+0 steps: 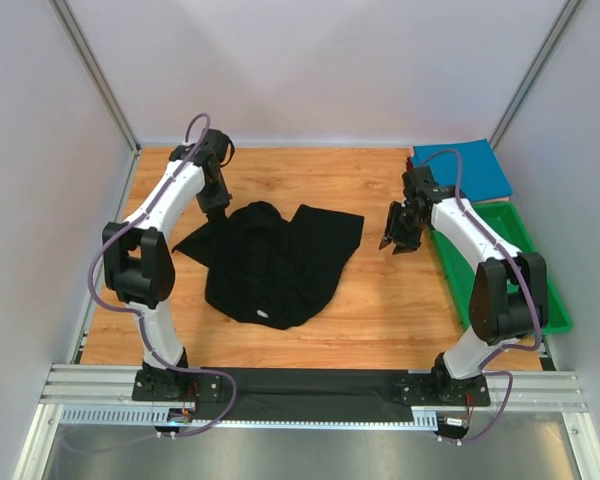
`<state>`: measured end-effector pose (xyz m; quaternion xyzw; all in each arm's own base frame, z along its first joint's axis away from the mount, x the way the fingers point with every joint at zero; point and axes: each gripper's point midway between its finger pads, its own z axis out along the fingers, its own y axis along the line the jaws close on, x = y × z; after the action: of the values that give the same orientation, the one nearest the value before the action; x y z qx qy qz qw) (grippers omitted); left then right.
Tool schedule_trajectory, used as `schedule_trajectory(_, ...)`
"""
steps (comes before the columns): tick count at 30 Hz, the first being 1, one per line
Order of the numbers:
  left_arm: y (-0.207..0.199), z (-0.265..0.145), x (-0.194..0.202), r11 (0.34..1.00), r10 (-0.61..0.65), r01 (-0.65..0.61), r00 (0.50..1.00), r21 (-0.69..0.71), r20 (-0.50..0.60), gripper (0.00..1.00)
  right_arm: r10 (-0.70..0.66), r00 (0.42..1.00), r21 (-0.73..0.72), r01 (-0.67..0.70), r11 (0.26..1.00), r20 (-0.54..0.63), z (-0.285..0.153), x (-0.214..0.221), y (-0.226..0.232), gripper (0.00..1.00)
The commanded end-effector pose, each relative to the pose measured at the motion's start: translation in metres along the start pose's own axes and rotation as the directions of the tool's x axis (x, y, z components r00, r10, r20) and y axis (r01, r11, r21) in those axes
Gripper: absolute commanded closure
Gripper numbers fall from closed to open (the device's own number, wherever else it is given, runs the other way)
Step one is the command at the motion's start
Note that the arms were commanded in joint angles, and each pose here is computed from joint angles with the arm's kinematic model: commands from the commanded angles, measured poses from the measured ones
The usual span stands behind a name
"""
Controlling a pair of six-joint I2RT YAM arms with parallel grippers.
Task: Fold and stack the t-shirts
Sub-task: Flatten the tshirt out
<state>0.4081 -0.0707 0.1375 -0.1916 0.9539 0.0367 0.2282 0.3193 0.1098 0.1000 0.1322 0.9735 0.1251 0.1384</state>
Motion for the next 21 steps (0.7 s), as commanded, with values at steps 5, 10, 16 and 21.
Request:
schedule_trajectory(5,0.004,-0.048,0.023,0.993,0.115,-0.115,0.993,0.018,-0.003,0.45,0.014,0.998,-0.029,-0.012,0.999,0.062,0.041,-0.056,0.021,0.58)
schedule_trajectory(10,-0.03,-0.073,0.101,0.954,0.229,-0.207,0.97,0.216,-0.086,0.44,0.07,0.996,-0.08,-0.066,0.995,0.055,0.066,-0.084,0.043,0.59)
schedule_trajectory(16,-0.028,-0.075,0.198,0.951,0.183,-0.089,0.934,0.297,-0.306,0.43,0.113,0.992,-0.117,-0.106,0.987,0.057,0.104,-0.113,0.058,0.59)
schedule_trajectory(21,0.005,-0.066,0.218,0.975,0.121,-0.051,0.94,0.219,-0.32,0.37,0.093,0.994,-0.112,-0.087,0.99,0.05,0.125,-0.118,0.063,0.59)
